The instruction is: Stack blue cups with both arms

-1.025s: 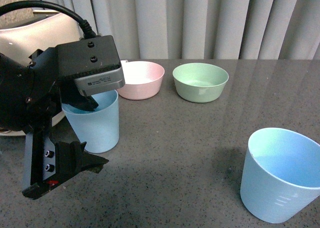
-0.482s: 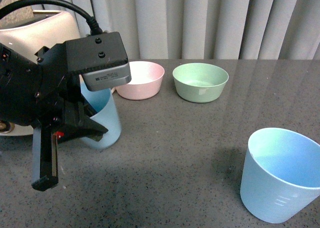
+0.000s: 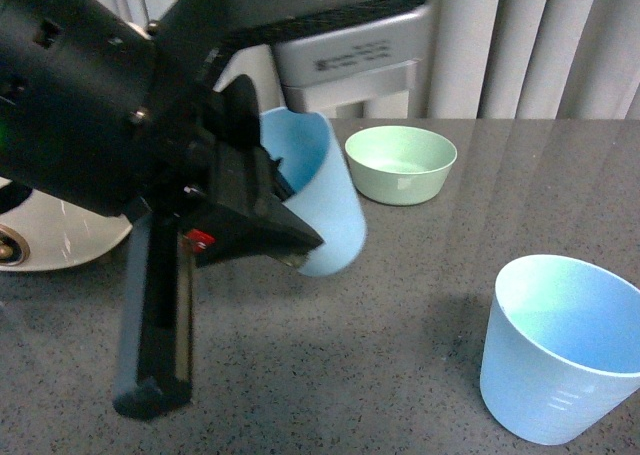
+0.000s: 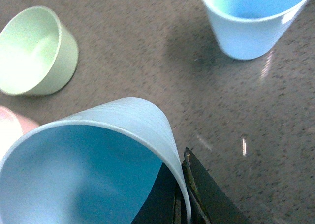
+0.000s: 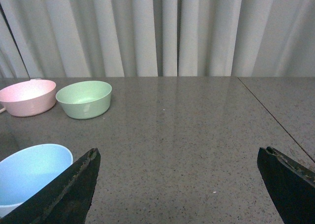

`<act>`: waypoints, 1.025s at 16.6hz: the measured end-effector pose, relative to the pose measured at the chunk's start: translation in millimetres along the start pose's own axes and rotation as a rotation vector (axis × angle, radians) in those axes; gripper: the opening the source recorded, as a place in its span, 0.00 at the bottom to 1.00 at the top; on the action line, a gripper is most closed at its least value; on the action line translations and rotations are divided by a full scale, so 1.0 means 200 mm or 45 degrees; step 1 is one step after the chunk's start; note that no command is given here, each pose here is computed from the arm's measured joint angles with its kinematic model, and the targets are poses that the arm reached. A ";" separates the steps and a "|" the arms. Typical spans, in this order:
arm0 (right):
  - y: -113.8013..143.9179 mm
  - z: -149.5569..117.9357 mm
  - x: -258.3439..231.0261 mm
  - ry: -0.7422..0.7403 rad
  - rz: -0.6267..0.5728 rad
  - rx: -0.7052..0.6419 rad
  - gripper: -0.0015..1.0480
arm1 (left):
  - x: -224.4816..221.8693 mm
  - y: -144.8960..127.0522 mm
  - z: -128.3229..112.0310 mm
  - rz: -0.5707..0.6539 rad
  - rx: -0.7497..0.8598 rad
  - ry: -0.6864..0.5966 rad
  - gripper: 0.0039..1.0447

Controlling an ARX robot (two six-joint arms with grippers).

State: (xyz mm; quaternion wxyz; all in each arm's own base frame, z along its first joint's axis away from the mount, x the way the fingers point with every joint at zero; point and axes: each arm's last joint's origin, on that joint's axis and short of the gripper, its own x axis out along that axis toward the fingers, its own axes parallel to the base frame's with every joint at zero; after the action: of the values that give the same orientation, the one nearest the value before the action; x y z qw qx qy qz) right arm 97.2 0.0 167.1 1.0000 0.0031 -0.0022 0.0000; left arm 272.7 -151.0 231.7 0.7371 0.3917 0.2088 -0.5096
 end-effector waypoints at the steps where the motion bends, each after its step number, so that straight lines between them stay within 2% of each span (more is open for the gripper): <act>1: 0.00 0.00 0.00 0.000 0.000 0.000 0.94 | 0.02 -0.03 0.03 -0.032 0.021 -0.007 0.02; 4: 0.00 0.00 0.00 0.000 0.000 0.000 0.94 | 0.09 -0.09 0.09 -0.117 0.040 0.007 0.02; 8: 0.00 0.00 0.00 0.000 0.000 0.000 0.94 | 0.14 -0.13 0.11 -0.188 0.053 0.048 0.02; 17: 0.00 0.00 0.00 0.000 0.000 0.000 0.94 | 0.17 -0.21 0.07 -0.326 0.155 0.122 0.02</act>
State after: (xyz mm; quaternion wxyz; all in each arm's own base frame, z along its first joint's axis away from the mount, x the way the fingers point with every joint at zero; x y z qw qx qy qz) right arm 97.2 0.0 167.1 1.0000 0.0031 -0.0022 0.0000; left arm 247.3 -189.2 200.4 0.6301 0.4295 0.2606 -0.5920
